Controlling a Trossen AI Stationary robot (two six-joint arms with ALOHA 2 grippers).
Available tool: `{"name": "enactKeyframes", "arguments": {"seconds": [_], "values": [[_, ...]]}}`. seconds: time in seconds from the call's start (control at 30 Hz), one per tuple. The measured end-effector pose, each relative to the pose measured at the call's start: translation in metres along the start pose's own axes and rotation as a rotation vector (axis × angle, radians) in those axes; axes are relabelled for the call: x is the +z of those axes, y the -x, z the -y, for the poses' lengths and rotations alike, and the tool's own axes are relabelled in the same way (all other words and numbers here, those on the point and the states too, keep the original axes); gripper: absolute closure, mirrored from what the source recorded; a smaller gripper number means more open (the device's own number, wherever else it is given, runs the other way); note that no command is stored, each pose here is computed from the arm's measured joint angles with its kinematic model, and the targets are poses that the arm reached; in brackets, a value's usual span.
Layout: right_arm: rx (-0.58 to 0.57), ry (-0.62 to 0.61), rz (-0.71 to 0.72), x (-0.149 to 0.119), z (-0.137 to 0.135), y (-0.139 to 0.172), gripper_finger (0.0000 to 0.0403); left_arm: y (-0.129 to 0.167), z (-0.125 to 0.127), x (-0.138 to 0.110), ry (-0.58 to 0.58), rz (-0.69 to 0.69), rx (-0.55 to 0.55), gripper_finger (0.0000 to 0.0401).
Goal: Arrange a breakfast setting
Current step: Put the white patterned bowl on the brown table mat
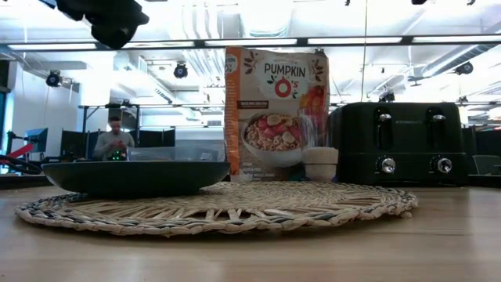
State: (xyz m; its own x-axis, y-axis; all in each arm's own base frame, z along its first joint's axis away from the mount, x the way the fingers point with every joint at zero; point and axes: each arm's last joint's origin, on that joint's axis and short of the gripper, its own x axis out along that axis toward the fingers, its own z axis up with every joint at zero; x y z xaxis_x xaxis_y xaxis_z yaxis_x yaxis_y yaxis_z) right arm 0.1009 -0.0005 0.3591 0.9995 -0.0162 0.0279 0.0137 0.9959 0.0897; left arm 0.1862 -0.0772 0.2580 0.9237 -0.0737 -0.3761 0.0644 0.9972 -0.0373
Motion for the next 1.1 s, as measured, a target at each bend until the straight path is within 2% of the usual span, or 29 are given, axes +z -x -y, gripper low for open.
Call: {"name": "enactKeyframes", "arguments": {"seconds": [0.13,0.3,0.37,0.5,0.57,0.63,0.87,1.03,1.1], "values": [[-0.115,-0.084,-0.137,-0.016,0.004,-0.038,0.0380,-0.010,0.004,-0.002,-0.011,-0.016,0.001,0.0335],[-0.315,-0.112,-0.217,-0.031,0.010,-0.063,0.0380,-0.022,0.006,-0.005,-0.034,-0.030,0.006,0.0335],[-0.354,-0.134,-0.259,-0.032,0.011,-0.066,0.0380,-0.022,0.006,-0.006,-0.026,-0.031,-0.003,0.0335],[-0.427,-0.296,-0.434,-0.033,0.010,-0.064,0.0380,-0.018,0.006,-0.006,-0.015,0.009,-0.039,0.0335],[-0.471,-0.367,-0.466,-0.027,0.010,-0.063,0.0380,-0.017,0.006,-0.010,-0.022,0.023,-0.060,0.0335],[-0.518,-0.410,-0.555,-0.032,0.010,-0.063,0.0380,-0.018,0.005,-0.017,-0.035,0.057,-0.072,0.0335],[-0.461,-0.628,-0.680,-0.039,0.005,-0.088,0.0369,-0.018,0.002,-0.043,-0.073,0.206,-0.140,0.0335],[-0.450,-0.749,-0.854,-0.055,-0.002,-0.108,0.0333,-0.013,-0.002,-0.053,-0.110,0.270,-0.139,0.0335],[-0.455,-0.766,-0.976,-0.064,-0.006,-0.113,0.0318,-0.008,-0.004,-0.051,-0.120,0.299,-0.134,0.0335]]}}
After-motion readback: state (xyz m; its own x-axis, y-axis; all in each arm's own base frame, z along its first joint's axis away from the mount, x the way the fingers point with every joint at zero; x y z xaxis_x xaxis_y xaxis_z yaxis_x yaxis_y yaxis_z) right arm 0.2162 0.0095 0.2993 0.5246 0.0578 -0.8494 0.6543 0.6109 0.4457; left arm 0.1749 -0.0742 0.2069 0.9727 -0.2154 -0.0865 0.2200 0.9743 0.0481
